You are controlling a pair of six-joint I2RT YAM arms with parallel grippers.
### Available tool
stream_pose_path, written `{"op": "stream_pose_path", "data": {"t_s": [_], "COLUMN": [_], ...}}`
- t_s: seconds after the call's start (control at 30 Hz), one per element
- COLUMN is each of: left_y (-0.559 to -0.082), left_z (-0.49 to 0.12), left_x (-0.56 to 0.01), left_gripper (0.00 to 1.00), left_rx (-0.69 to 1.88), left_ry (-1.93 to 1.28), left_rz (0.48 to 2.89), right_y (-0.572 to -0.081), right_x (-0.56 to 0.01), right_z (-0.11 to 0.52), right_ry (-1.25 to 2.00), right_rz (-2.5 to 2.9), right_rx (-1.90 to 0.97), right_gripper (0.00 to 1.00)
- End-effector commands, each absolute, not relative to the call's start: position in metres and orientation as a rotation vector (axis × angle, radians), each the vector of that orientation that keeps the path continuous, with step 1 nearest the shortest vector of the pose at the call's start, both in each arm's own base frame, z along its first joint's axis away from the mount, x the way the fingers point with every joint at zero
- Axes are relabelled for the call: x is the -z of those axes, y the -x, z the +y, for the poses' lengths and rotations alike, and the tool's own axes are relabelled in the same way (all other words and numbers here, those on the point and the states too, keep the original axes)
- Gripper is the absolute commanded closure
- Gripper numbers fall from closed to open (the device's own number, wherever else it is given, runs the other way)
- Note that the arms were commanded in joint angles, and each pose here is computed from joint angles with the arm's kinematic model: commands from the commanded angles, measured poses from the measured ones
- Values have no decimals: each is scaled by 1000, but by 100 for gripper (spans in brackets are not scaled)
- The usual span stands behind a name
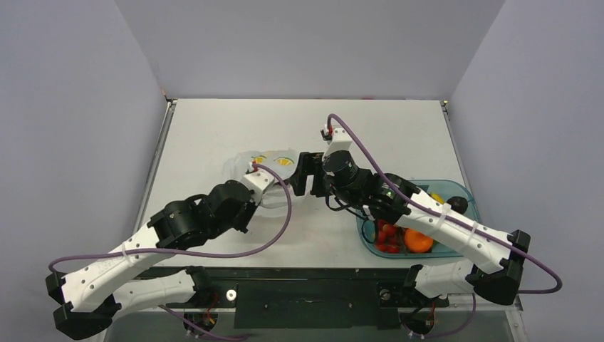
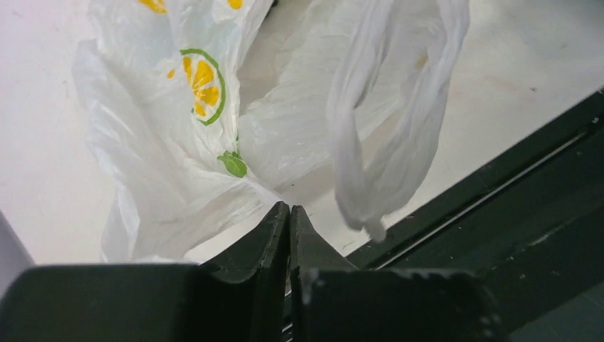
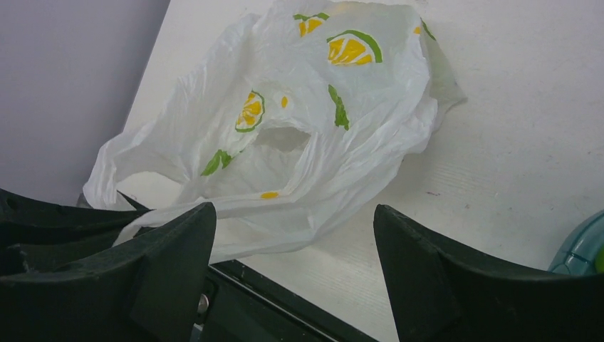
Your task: Take the fake fruits out of the plastic bag
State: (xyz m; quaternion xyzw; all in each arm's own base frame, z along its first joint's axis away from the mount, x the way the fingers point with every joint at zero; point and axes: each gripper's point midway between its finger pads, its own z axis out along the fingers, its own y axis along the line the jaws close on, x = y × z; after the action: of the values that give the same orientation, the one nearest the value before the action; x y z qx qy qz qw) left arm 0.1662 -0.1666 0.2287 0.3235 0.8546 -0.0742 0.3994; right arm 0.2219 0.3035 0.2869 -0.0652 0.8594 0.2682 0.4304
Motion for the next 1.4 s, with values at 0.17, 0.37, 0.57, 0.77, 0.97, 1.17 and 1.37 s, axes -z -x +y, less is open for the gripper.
{"op": "stream_pose_path", "data": {"t_s": [0.17,0.37,0.57,0.77,0.97,1.17,1.37], "left_y": [-178,-173,-172,-176,-161,-158,-161], "left_z": [-155,-129,-98,-58,-22,-39,-52], "left_x": [-253,-263,-275,-306,-345,-297,-259], "left_gripper": [100,100,100,100,100,100,100], "left_rx": [426,614,701,654,754,884,930], "left_ry": [-227,105,348,513,578,650,780], "left_rz": [2009,1870,1731,1585,1394,1461,1533], "right_y": [-214,-210,-197,-208,-234,-227,-198], "right_x": [-324,-312,-255,-136,-77,-101,-171], "right_z": [358,398,430,391,338,335,362], "right_ry": [322,444,478,437,364,420,549], "right_rz": [1920,1908,2064,2172,2238,2208,2095], "right_rx": [-1018,-1151,-1228,-892,-554,-511,-655], "right_gripper": [19,19,41,51,63,62,59]}}
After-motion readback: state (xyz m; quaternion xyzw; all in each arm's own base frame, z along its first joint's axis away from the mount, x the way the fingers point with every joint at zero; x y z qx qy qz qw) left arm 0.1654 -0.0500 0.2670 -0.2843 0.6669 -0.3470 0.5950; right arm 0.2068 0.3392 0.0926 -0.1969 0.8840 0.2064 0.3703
